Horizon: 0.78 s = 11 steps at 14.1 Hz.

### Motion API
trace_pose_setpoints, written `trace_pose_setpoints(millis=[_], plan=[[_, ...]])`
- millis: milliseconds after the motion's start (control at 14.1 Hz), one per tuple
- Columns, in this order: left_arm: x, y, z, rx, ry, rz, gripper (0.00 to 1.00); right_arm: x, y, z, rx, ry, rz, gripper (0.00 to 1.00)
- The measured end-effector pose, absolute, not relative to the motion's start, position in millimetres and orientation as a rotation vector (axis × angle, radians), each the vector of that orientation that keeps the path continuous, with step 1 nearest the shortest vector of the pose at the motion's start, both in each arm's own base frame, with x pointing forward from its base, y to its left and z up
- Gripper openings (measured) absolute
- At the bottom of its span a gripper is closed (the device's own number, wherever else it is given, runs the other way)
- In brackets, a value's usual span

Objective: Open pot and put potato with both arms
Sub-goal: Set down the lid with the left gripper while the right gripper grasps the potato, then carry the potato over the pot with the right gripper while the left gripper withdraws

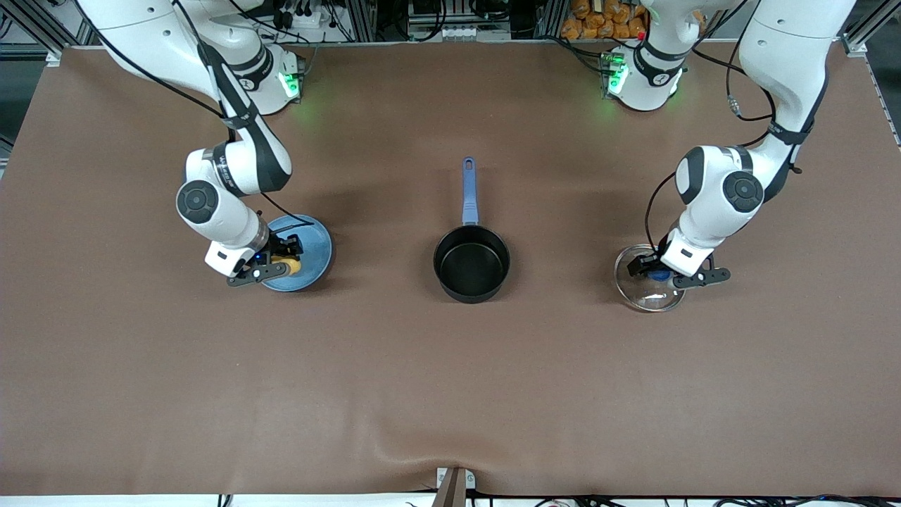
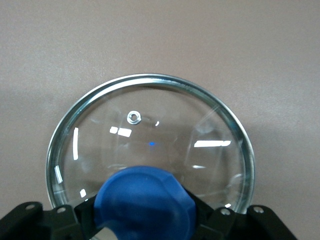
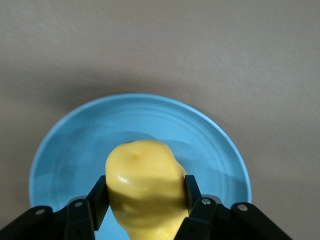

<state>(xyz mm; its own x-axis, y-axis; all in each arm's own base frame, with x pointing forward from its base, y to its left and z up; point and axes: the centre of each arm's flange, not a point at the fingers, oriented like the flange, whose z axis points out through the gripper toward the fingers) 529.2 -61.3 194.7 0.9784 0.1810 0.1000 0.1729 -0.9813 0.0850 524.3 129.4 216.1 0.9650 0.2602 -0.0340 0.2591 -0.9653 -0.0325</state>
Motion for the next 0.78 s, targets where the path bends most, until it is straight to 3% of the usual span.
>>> trace_pose_setpoints(millis=[284, 569, 782], plan=[[535, -61, 200, 3.045, 0.274, 0.192, 0.99, 551, 199, 292, -3.111, -0.237, 0.171, 0.65], [546, -55, 235, 3.036, 0.285, 0.289, 1.0, 558, 316, 392, -3.057, 0.037, 0.084, 0.65], [550, -55, 287, 3.061, 0.273, 0.231, 1.0, 555, 401, 398, -2.984, 0.246, 0.091, 0.65]])
